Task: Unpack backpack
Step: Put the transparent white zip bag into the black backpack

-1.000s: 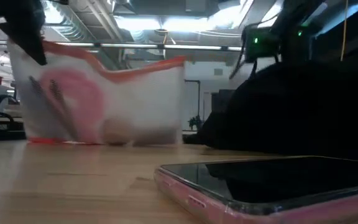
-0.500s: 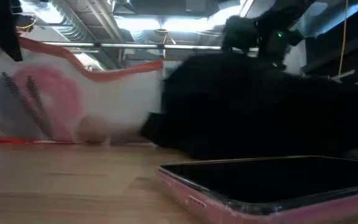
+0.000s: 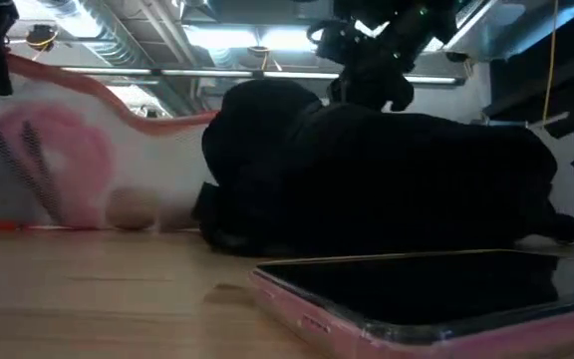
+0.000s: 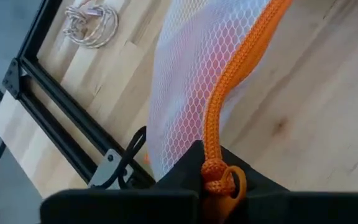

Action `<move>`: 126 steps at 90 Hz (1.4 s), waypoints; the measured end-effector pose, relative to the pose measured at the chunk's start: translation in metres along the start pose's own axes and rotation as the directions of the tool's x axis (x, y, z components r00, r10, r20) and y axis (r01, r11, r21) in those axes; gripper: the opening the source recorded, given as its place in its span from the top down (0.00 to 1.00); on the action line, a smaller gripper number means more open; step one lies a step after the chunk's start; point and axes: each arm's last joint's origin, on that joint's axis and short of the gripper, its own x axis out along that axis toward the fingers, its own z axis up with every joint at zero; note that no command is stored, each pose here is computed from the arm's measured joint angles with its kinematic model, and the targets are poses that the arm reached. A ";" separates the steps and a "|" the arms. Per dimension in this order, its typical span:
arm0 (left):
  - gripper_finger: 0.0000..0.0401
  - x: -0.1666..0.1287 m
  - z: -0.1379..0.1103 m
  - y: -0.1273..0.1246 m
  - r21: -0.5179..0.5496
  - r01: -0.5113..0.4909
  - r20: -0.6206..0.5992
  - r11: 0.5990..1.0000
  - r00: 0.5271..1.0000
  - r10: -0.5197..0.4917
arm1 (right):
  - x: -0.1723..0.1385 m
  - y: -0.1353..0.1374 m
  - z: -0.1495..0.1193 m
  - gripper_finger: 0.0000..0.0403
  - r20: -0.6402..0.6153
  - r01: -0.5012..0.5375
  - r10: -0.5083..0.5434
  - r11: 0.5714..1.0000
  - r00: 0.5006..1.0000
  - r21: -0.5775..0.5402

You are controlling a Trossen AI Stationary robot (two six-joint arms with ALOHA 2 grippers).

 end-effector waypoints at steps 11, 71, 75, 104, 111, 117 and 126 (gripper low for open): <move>1.00 -0.001 0.001 0.000 -0.010 -0.001 0.027 1.000 1.000 0.001 | 0.000 -0.001 0.000 0.60 0.002 0.009 -0.009 0.999 1.000 -0.048; 1.00 -0.102 0.058 0.029 0.064 0.230 0.537 0.971 0.812 -0.228 | 0.015 -0.012 0.009 0.60 0.065 0.248 -0.244 0.966 0.968 -0.074; 1.00 -0.107 0.062 0.030 0.078 0.234 0.563 0.969 0.792 -0.237 | 0.015 -0.013 0.012 0.60 0.094 0.240 -0.233 0.968 0.968 -0.069; 1.00 -0.131 0.080 0.016 0.171 0.229 0.708 0.958 0.648 -0.281 | 0.008 -0.020 0.032 0.60 0.303 0.338 -0.314 0.941 0.900 -0.029; 1.00 -0.136 0.082 0.014 0.179 0.218 0.735 0.959 0.618 -0.278 | 0.007 -0.024 0.033 0.60 0.310 0.371 -0.347 0.928 0.885 -0.022; 1.00 -0.141 0.083 0.013 0.192 0.203 0.756 0.960 0.593 -0.277 | 0.008 -0.030 0.031 0.60 0.300 0.381 -0.360 0.924 0.884 -0.013; 1.00 -0.151 0.083 0.011 0.223 0.196 0.780 0.955 0.551 -0.295 | 0.009 -0.037 0.025 0.60 0.262 0.388 -0.373 0.922 0.890 -0.007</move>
